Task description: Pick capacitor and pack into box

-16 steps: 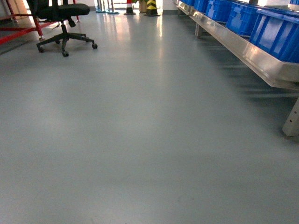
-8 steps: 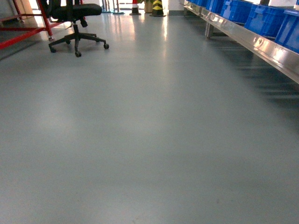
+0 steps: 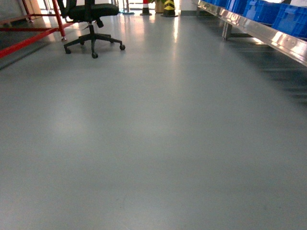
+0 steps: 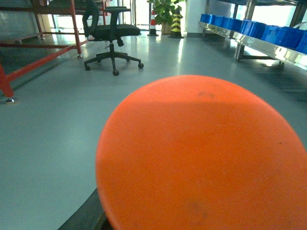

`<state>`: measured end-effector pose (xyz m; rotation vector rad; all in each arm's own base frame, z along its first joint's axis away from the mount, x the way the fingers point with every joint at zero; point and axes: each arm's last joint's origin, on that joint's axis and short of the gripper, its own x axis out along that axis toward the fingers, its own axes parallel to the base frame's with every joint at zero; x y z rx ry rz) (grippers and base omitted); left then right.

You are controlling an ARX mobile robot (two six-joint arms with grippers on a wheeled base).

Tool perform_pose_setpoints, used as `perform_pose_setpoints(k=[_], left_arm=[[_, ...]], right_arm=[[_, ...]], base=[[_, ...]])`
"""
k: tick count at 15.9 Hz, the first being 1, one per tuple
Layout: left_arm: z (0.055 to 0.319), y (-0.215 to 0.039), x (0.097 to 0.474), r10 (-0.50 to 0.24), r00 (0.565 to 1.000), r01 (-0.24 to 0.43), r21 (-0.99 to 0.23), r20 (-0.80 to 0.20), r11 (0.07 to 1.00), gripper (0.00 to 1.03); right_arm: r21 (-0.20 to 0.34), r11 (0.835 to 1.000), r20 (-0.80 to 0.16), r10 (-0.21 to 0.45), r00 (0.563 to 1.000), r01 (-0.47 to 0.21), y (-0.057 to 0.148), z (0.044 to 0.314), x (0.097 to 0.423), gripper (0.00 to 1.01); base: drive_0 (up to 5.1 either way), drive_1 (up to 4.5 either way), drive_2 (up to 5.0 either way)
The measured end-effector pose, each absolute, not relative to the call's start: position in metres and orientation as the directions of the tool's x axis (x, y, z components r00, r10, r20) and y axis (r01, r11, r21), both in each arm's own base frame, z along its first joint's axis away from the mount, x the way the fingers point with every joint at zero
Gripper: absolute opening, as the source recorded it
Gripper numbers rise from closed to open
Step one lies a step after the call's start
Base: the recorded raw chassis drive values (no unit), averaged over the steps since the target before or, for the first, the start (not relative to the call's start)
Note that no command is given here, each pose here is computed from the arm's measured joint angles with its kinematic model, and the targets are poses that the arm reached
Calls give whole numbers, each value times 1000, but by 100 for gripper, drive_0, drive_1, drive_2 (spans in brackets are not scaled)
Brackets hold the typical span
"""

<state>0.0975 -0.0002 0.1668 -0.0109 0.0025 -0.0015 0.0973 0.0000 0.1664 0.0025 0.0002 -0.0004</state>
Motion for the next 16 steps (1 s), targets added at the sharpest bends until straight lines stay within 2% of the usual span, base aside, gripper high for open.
perform_pose_setpoints(k=[16], left_arm=[[167, 0, 98, -2, 1000, 2, -10, -2, 1000, 44]], right_arm=[[2, 1000, 2, 0, 1000, 0, 0, 167, 97, 98]], base=[[-490, 247, 247]])
